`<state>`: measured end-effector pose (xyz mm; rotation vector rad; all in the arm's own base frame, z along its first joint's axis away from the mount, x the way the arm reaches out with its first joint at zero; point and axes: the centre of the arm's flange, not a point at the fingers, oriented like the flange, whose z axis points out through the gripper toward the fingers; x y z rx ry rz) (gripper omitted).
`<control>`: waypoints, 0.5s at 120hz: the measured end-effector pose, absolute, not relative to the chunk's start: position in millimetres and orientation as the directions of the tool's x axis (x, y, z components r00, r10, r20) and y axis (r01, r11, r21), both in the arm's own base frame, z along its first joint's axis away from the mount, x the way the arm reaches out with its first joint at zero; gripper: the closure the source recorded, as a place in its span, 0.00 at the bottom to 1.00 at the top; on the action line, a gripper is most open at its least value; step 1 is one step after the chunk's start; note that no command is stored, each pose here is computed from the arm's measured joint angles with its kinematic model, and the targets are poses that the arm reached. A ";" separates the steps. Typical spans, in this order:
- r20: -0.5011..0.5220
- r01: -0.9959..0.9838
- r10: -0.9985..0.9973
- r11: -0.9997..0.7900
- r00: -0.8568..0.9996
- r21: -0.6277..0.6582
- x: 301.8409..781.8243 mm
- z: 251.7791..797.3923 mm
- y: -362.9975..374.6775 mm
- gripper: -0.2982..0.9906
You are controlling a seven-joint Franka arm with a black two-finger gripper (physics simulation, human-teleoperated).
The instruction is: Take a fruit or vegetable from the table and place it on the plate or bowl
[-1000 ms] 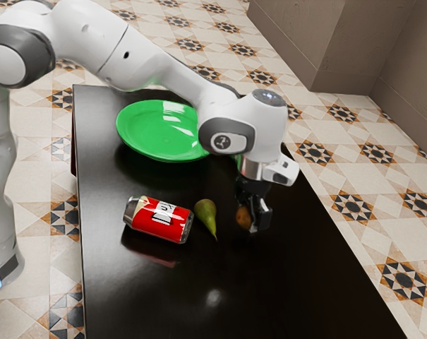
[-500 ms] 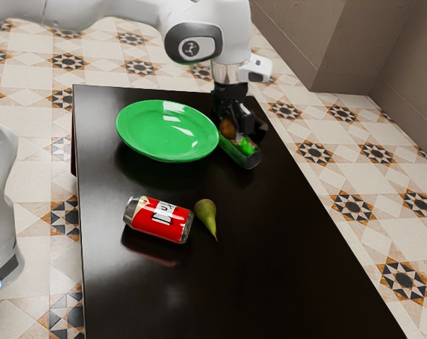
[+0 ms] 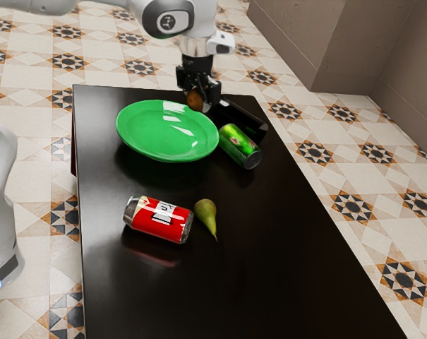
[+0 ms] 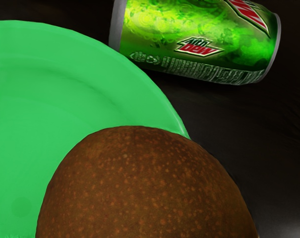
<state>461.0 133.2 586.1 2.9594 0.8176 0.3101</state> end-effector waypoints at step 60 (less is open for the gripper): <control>0.138 0.537 0.545 -0.838 0.827 0.095 446.8 577.3 160.6 0.28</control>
